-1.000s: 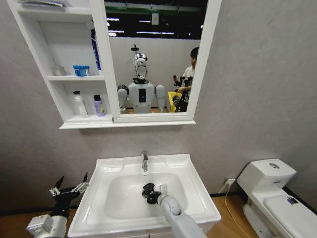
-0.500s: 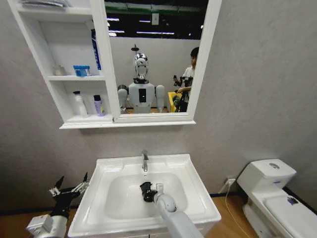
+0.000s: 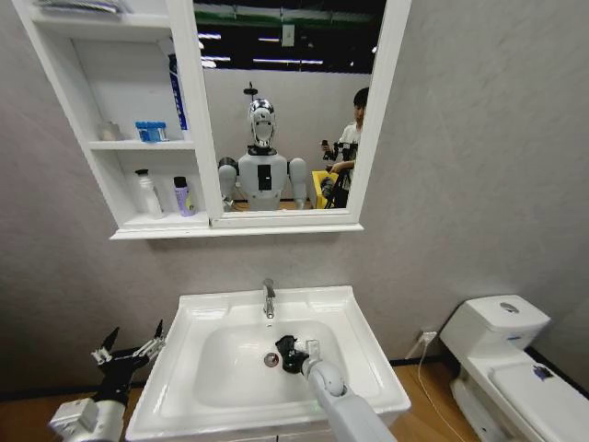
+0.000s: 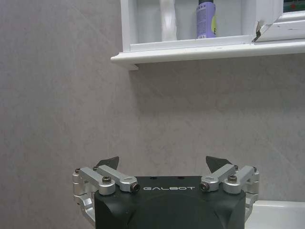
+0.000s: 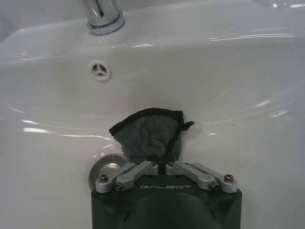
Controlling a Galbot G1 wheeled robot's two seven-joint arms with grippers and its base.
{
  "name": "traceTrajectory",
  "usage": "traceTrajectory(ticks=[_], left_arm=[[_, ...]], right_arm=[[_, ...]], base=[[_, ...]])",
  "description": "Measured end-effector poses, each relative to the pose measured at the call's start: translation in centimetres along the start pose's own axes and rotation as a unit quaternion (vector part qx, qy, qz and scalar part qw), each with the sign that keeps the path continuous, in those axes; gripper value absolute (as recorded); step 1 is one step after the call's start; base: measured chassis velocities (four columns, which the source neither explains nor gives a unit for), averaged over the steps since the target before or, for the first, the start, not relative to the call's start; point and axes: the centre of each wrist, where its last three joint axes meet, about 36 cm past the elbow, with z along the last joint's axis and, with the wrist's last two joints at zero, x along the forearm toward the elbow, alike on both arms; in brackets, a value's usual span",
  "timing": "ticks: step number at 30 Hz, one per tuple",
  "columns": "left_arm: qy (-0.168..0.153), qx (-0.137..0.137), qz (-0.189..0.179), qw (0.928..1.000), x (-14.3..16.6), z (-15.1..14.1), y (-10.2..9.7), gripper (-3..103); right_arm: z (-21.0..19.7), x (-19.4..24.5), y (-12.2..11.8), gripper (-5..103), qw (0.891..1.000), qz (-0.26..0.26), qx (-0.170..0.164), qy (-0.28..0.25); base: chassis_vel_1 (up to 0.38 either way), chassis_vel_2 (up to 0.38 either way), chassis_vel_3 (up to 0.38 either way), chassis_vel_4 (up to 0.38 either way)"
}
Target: Move facial cleanser and shampoo from washbasin to cabinet, then wipe washbasin with towel.
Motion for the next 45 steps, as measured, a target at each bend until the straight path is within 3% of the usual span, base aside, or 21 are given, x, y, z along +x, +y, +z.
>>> traceTrajectory(ticks=[14,20,22,25,29,35,45], left_arm=[[0.000,0.000,0.000,1.0000,0.0,0.0,0.0,100],[0.000,0.000,0.000,1.0000,0.0,0.0,0.0,100],[0.000,0.000,0.000,1.0000,0.0,0.0,0.0,100],[0.000,0.000,0.000,1.0000,0.0,0.0,0.0,100],[0.000,0.000,0.000,1.0000,0.0,0.0,0.0,100],[0.000,0.000,0.000,1.0000,0.0,0.0,0.0,100],[0.000,0.000,0.000,1.0000,0.0,0.0,0.0,100]], right_arm=[[0.6,-1.7,4.2,2,0.999,-0.029,-0.018,0.002],[1.1,-0.9,2.4,2,1.000,-0.015,-0.016,0.001],[1.2,0.0,0.1,2,1.000,0.001,-0.017,-0.005],[1.0,0.7,-1.3,2,1.000,0.011,-0.015,-0.010],[0.9,0.9,-1.6,2,1.000,0.013,-0.008,-0.010],[0.4,-0.2,0.4,2,1.000,0.000,-0.004,-0.005],[-0.6,-3.1,6.4,2,0.999,-0.041,-0.012,0.007]], base=[[0.000,0.000,0.000,0.000],[0.000,0.000,0.000,0.000],[0.000,0.000,0.000,0.000],[0.000,0.000,0.000,0.000],[0.000,0.000,0.000,0.000],[0.000,0.000,0.000,0.000],[0.000,0.000,0.000,0.000]])
